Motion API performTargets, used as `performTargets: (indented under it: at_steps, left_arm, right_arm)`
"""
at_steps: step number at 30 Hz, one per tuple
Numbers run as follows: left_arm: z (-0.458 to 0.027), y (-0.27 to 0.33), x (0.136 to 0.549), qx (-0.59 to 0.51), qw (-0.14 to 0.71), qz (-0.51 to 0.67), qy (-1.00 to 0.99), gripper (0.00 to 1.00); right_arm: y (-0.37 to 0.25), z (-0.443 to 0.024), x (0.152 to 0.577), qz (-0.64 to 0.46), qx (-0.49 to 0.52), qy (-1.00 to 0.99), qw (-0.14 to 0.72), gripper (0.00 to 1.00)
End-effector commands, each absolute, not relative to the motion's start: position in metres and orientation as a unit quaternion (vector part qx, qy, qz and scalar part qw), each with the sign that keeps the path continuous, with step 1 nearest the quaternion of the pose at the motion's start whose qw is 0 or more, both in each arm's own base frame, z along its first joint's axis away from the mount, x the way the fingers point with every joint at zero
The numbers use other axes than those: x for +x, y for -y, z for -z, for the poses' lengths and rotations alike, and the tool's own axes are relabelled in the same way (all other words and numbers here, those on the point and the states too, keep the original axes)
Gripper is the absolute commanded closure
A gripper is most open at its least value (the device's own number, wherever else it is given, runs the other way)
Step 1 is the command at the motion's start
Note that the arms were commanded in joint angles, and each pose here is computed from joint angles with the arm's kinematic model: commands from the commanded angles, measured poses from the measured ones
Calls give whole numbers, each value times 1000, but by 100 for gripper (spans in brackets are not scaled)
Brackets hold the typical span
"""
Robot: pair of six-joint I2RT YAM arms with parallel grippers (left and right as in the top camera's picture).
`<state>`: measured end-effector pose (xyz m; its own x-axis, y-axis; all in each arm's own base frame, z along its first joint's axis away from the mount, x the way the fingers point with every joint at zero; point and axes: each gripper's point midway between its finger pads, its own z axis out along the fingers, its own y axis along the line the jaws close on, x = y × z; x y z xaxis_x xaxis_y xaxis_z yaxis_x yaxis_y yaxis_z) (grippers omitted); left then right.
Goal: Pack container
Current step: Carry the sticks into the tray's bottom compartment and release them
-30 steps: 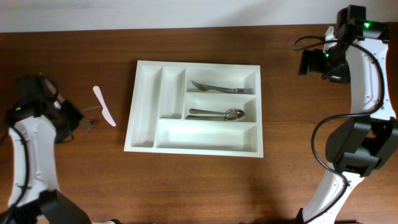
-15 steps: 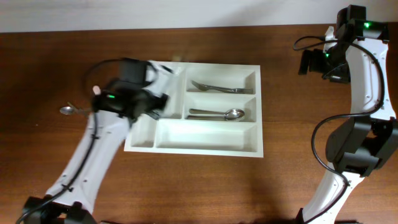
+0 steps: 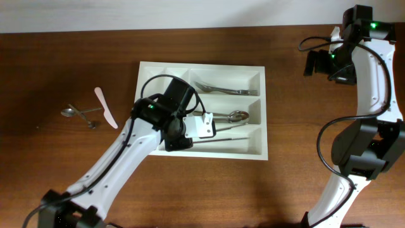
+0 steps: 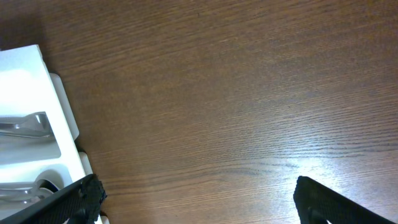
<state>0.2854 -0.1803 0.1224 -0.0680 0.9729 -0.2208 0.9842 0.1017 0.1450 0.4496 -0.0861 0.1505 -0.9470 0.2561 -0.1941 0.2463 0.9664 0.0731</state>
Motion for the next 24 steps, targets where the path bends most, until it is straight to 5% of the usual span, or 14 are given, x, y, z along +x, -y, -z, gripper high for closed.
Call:
performTargets:
  at_steps: [1,16,18,19,24]
  left_arm:
    - [-99,182,285,705,97,30,-702,98]
    - [-49,196,319,712,98,14,-695,98]
    - [-50,195,325,712,103,-2,-695,93]
    - [-50,195,327,713,103,-12,-694,78]
    - [-50,194,328,713,103,-18,-694,63]
  right_arm:
    - [85,-160,451,-23,129,-985,115,1]
    - [85,-160,451,-23,129,-985,115,1]
    - [85,-160,451,-23,129,-985,115,1]
    - [85,-160,451,-23,129,-985,115,1]
    - [85,-160,451,-23,129,-985,115,1]
